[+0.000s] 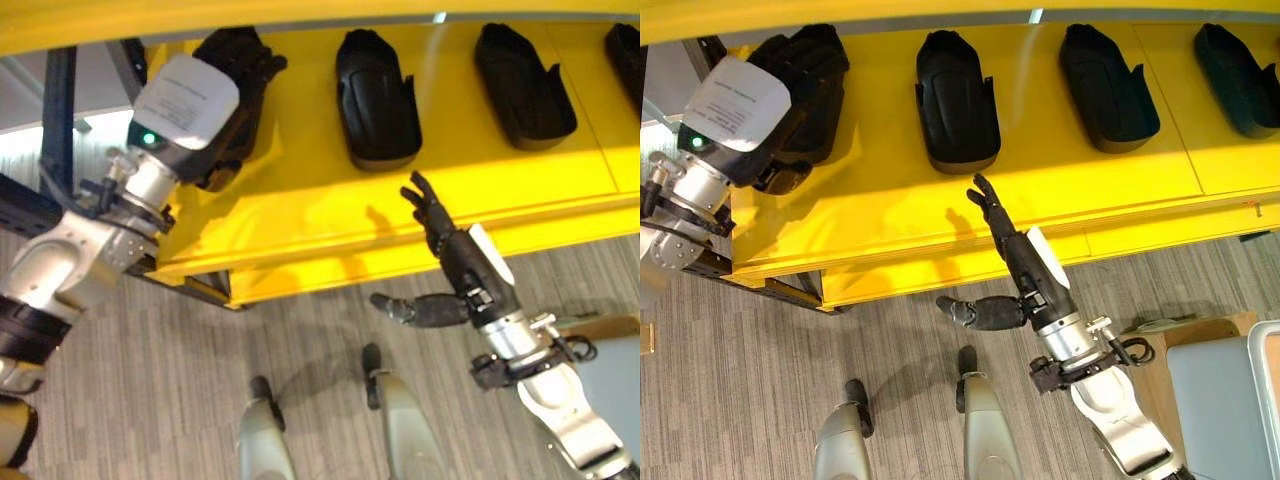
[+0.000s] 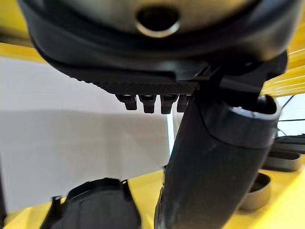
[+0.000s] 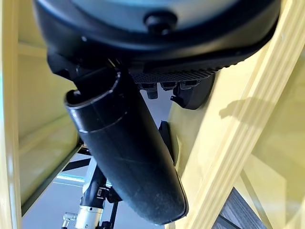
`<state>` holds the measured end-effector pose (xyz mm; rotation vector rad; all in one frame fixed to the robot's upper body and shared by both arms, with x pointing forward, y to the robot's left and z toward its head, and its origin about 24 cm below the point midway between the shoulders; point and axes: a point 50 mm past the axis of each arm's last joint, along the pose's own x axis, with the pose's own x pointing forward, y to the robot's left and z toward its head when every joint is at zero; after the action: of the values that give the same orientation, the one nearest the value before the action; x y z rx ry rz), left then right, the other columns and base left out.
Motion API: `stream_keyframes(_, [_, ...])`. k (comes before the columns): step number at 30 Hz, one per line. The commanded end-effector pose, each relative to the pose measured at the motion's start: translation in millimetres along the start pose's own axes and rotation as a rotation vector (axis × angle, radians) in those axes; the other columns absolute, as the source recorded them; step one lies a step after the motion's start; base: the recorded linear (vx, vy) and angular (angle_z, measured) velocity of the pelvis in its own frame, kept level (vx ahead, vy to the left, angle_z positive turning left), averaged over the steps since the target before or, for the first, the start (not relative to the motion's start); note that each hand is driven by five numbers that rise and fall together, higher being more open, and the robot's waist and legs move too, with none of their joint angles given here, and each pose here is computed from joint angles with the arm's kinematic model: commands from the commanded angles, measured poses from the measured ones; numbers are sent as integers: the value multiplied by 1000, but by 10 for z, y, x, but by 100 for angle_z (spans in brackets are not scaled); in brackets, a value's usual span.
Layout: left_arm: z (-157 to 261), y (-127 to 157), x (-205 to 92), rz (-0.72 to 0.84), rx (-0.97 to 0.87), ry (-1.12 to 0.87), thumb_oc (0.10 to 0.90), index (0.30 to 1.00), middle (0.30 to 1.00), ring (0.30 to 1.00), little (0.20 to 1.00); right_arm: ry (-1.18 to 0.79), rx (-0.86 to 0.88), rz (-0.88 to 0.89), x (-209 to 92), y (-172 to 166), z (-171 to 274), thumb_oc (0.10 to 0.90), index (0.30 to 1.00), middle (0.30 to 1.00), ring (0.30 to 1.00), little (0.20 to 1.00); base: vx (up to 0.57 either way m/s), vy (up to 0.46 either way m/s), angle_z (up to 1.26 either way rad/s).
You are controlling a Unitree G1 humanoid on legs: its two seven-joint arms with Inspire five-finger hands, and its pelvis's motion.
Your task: Move parts from the plastic box to the shelf.
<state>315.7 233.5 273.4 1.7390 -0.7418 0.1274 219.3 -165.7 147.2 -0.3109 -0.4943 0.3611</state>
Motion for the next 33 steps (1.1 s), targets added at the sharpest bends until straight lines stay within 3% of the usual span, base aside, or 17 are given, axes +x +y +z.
stream_keyframes(1, [-186, 403, 83, 251, -7, 112, 900, 1000, 1000, 1000, 1000, -287, 3, -27, 99, -78, 490, 900, 1000, 1000, 1000, 1000, 0, 0, 0])
stream_keyframes(33, [-254, -233, 226, 50, -100, 276, 900, 1000, 1000, 1000, 1000, -280, 18, -15, 69, -68, 494, 900, 1000, 1000, 1000, 1000, 0, 0, 0])
